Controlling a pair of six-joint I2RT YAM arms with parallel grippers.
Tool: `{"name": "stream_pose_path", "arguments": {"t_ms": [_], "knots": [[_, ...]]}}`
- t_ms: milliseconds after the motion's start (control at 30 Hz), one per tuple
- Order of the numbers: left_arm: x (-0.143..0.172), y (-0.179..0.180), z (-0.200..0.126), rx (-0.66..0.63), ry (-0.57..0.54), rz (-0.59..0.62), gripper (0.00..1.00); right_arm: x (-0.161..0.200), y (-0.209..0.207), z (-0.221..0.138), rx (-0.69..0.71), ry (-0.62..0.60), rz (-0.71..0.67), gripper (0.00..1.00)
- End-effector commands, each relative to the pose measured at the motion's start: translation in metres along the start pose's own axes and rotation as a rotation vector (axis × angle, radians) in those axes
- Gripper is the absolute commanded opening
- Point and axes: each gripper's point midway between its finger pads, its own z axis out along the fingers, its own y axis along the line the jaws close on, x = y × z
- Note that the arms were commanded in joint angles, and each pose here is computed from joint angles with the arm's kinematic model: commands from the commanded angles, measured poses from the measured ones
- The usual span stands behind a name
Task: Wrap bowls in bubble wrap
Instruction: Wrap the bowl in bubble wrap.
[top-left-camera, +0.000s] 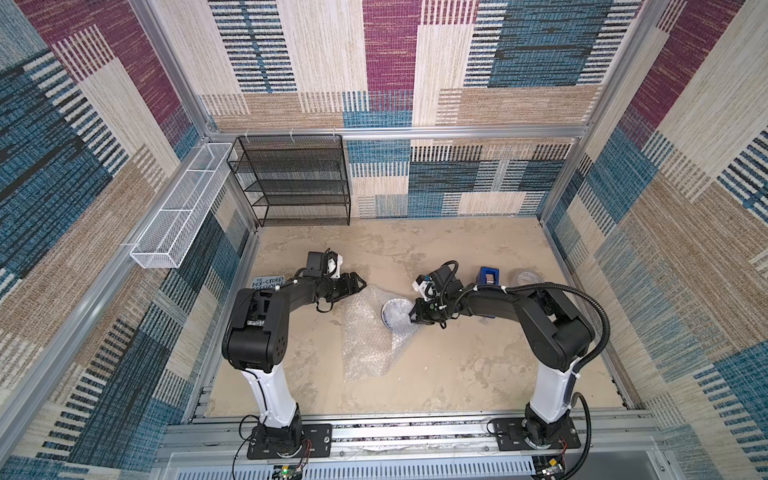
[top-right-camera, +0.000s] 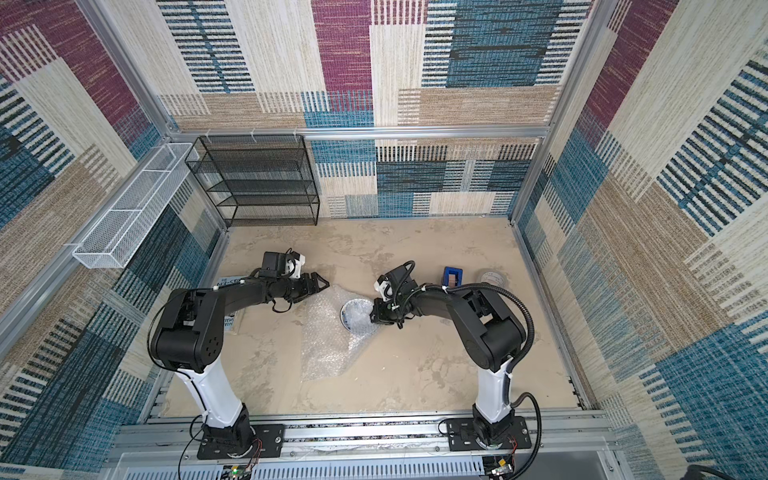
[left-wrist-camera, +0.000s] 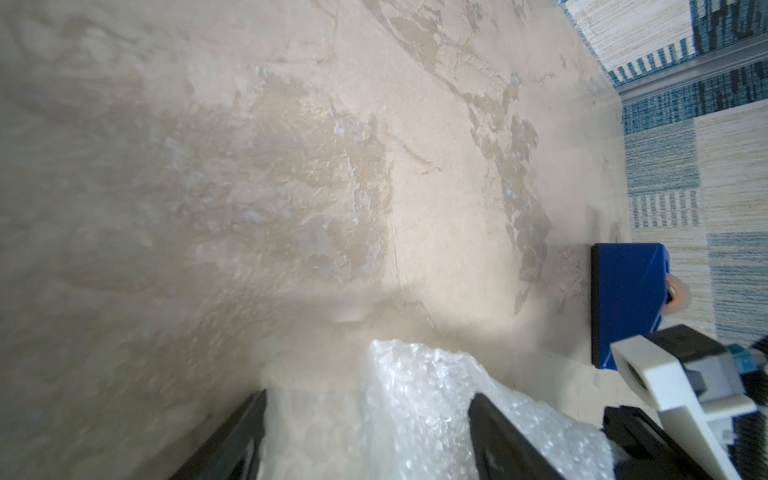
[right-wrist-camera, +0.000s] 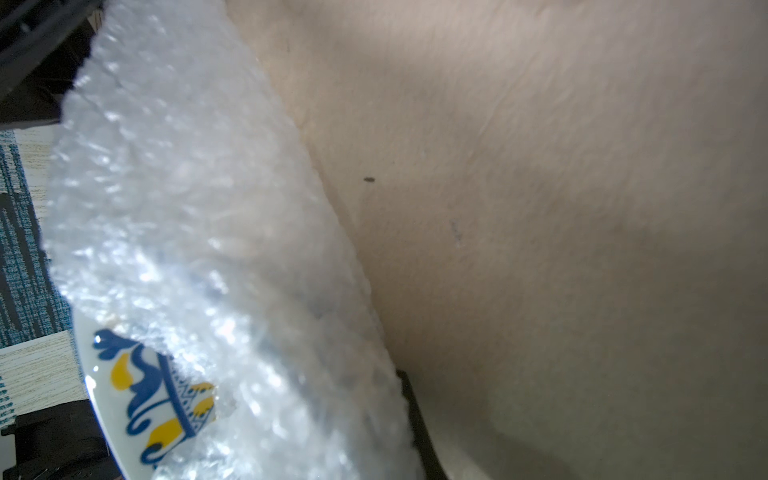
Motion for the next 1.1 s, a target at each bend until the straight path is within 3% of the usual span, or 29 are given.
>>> {"name": "stream_pose_path", "arguments": {"t_ms": [0, 67, 333, 467, 600, 1067], "knots": [[0.057, 0.019, 0.004, -0.079, 0.191, -0.105, 0.77, 0.005, -0.013, 0.002, 0.059, 0.017, 0.012, 0.00], [0.063, 0.013, 0.005, -0.071, 0.198, -0.091, 0.75, 0.005, -0.012, 0.003, 0.059, 0.018, 0.013, 0.00], [0.066, 0.001, -0.011, -0.066, 0.164, -0.065, 0.53, 0.003, -0.014, 0.005, 0.070, 0.021, 0.019, 0.00], [0.061, -0.010, -0.016, -0.037, 0.141, -0.066, 0.20, 0.002, -0.016, 0.005, 0.087, 0.018, 0.022, 0.00], [0.057, -0.025, -0.024, -0.022, 0.113, -0.037, 0.02, 0.001, -0.020, 0.003, 0.111, 0.012, 0.024, 0.00], [0.051, -0.080, -0.052, 0.012, -0.003, 0.127, 0.03, 0.000, -0.026, 0.000, 0.198, -0.003, -0.007, 0.00]]}}
